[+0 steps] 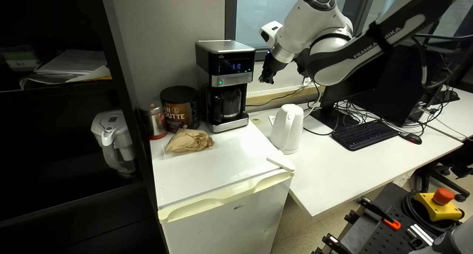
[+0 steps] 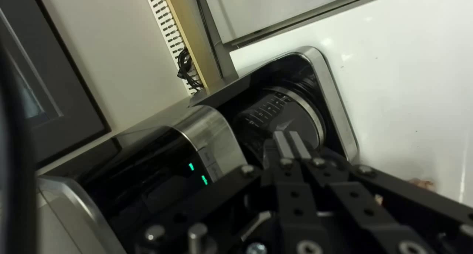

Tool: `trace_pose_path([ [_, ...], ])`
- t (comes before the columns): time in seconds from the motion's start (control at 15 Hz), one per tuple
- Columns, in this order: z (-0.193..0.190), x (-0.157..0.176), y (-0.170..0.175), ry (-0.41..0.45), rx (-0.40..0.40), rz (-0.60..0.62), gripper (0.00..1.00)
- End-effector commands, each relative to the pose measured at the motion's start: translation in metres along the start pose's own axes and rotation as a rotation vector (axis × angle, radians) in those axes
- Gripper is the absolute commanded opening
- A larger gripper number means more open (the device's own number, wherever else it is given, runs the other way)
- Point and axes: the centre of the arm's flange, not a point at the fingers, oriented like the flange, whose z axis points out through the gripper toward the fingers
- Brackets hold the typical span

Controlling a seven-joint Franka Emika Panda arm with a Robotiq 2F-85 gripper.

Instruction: Press a button on the coffeemaker.

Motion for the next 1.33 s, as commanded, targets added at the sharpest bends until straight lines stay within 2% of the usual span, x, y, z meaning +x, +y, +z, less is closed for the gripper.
trace_pose_path([
  [0.0, 0.031, 0.020, 0.013, 0.054, -0.023, 0.002, 0.02],
  [0.73, 0.057, 0.050, 0.026, 0.132, -0.045, -0.009, 0.02],
  [1.27, 0.051, 0.048, 0.023, 0.134, -0.039, -0.022, 0.02],
])
